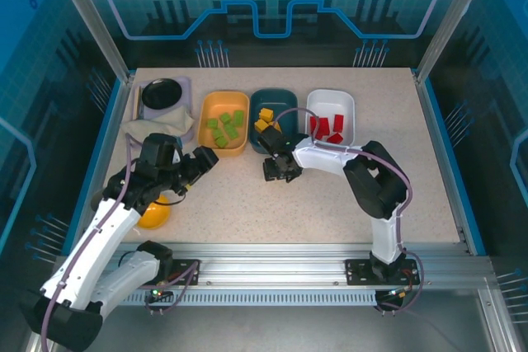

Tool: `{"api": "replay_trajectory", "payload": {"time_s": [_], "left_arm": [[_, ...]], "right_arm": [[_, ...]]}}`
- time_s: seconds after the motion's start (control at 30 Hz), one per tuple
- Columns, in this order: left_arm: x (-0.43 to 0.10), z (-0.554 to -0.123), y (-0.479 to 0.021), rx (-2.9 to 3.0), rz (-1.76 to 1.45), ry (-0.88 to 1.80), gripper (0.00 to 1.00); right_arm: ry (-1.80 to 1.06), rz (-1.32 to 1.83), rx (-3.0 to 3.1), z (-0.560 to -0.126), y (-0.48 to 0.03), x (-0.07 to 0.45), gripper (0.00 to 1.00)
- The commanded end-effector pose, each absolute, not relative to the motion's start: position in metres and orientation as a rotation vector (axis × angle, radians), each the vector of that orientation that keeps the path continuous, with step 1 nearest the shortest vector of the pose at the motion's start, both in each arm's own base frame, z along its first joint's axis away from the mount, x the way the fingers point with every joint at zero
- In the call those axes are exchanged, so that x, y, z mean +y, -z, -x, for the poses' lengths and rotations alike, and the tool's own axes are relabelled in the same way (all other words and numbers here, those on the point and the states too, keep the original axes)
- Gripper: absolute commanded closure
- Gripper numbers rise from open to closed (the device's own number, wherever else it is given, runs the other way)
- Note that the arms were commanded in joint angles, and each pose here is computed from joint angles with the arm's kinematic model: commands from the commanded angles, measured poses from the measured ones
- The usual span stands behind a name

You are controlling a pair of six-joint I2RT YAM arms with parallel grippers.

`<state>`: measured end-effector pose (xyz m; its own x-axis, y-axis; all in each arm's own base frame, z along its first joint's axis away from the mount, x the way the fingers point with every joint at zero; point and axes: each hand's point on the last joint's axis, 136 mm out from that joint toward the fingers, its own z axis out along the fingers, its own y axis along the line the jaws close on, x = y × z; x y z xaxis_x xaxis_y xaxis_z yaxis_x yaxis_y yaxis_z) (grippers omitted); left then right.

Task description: Sort the legos into containers by color

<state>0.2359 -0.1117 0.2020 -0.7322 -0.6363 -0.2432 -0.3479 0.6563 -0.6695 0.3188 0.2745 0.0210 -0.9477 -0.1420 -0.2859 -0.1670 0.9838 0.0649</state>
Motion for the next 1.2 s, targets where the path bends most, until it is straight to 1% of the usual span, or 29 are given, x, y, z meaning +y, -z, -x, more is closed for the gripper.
{"api": "replay_trajectory", "payload": {"time_s": [0.0,0.07,0.17,0.33,0.43,0.53,0.7,0.9,1.0,1.17], "left_arm": [[-0.113,-0.226,-0.198,2.434,0.767,0.85,0.11],[-0.113,-0.225,-0.2,2.43,0.759,0.851,0.11],[-0.113,-0.224,-0.202,2.426,0.753,0.857,0.11],[-0.117,-0.231,-0.225,2.378,0.717,0.882,0.11],[-0.12,-0.243,-0.241,2.346,0.695,0.888,0.1],[-0.125,-0.259,-0.255,2.325,0.666,0.894,0.1],[-0.136,-0.293,-0.273,2.312,0.592,0.873,0.09],[-0.148,-0.336,-0.288,2.291,0.513,0.855,0.08],[-0.154,-0.351,-0.286,2.296,0.5,0.853,0.09],[-0.161,-0.365,-0.279,2.313,0.488,0.852,0.09]], "right_arm": [[-0.107,0.228,2.813,-0.325,-0.026,0.282,0.51],[-0.118,0.232,2.801,-0.325,-0.03,0.283,0.58],[-0.124,0.246,2.787,-0.318,-0.04,0.282,0.65],[-0.148,0.277,2.711,-0.303,-0.088,0.278,0.65],[-0.161,0.261,2.654,-0.307,-0.121,0.272,0.64],[-0.182,0.234,2.614,-0.329,-0.14,0.274,0.64],[-0.227,0.097,2.6,-0.395,-0.149,0.278,0.64],[-0.252,-0.081,2.602,-0.472,-0.139,0.274,0.64],[-0.276,-0.151,2.581,-0.503,-0.136,0.274,0.64],[-0.302,-0.267,2.575,-0.544,-0.113,0.277,0.63]]}}
